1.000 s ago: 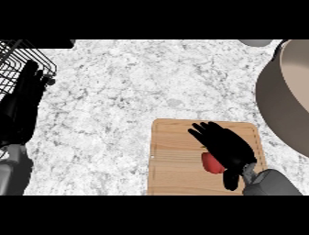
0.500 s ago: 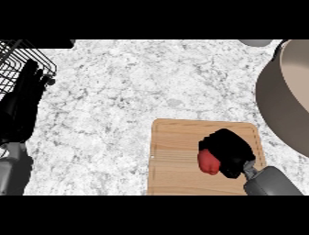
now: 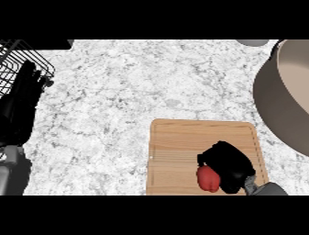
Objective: Pick the bell pepper from the cutting board and place it in the pot
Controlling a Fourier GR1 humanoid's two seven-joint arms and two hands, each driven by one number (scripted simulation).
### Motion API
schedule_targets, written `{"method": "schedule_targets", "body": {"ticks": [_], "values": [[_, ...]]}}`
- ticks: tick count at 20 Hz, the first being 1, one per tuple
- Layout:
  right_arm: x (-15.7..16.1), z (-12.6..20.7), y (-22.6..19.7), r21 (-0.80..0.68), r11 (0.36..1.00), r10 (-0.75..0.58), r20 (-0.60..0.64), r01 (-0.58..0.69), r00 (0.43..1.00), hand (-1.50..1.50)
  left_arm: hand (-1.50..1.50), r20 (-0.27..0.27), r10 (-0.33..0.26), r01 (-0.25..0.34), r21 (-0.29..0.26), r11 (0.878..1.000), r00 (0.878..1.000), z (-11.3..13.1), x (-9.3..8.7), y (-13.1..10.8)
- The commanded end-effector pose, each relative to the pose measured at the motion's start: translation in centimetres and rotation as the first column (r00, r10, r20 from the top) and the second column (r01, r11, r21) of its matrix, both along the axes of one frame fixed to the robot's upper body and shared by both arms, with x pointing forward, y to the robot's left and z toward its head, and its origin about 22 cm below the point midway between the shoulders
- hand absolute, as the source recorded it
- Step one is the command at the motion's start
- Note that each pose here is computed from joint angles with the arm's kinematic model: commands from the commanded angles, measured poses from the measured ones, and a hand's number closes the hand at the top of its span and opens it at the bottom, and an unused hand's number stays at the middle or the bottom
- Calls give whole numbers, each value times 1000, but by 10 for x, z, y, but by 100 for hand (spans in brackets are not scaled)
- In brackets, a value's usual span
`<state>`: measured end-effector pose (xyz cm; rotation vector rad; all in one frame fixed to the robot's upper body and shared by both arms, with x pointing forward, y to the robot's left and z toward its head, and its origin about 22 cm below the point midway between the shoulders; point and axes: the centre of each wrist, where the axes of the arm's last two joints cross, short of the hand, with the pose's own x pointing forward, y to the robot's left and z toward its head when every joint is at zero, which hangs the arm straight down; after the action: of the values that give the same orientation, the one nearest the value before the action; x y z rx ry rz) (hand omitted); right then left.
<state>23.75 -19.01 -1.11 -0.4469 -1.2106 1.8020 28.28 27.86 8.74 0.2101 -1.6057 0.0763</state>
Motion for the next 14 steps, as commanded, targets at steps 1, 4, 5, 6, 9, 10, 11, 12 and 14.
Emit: {"method": "schedule_targets", "body": {"ticks": [1, 4, 5, 6, 9, 10, 11, 12, 14], "values": [[-50, 2, 0, 130, 989, -57, -75, 67, 996, 150, 0, 2, 18, -18, -5, 1000, 1000, 6, 11, 7], [-91, 7, -5, 209, 971, -106, -68, 118, 992, 150, 0, 1, 10, -10, 2, 1000, 1000, -6, -3, 10], [-95, 15, -20, 202, 972, -112, -68, 124, 991, 150, 0, 7, -5, 5, -10, 1000, 1000, -2, -5, 18], [-98, 24, -21, 214, 970, -109, -39, 115, 993, 150, 0, -8, 8, -7, 5, 1000, 1000, -3, 1, 4], [-122, 36, -35, 248, 960, -137, 1, 133, 991, 150, 0, 10, 14, -14, 1, 1000, 1000, -13, -4, 15], [-128, 43, -12, 305, 936, -185, -5, 178, 983, 150, 0, 0, -5, 5, 2, 1000, 1000, 0, -14, 21], [-127, 70, -28, 331, 932, -175, 42, 151, 984, 150, 0, 8, 23, -23, -8, 1000, 1000, 8, 3, 19], [-118, 73, -30, 402, 896, -237, 68, 191, 969, 150, 0, 13, 22, -22, 5, 1000, 1000, -4, -6, 11], [-119, 88, -34, 528, 818, -350, 140, 229, 926, 150, 0, 6, 22, -22, 6, 1000, 1000, -6, -10, 11]]}}
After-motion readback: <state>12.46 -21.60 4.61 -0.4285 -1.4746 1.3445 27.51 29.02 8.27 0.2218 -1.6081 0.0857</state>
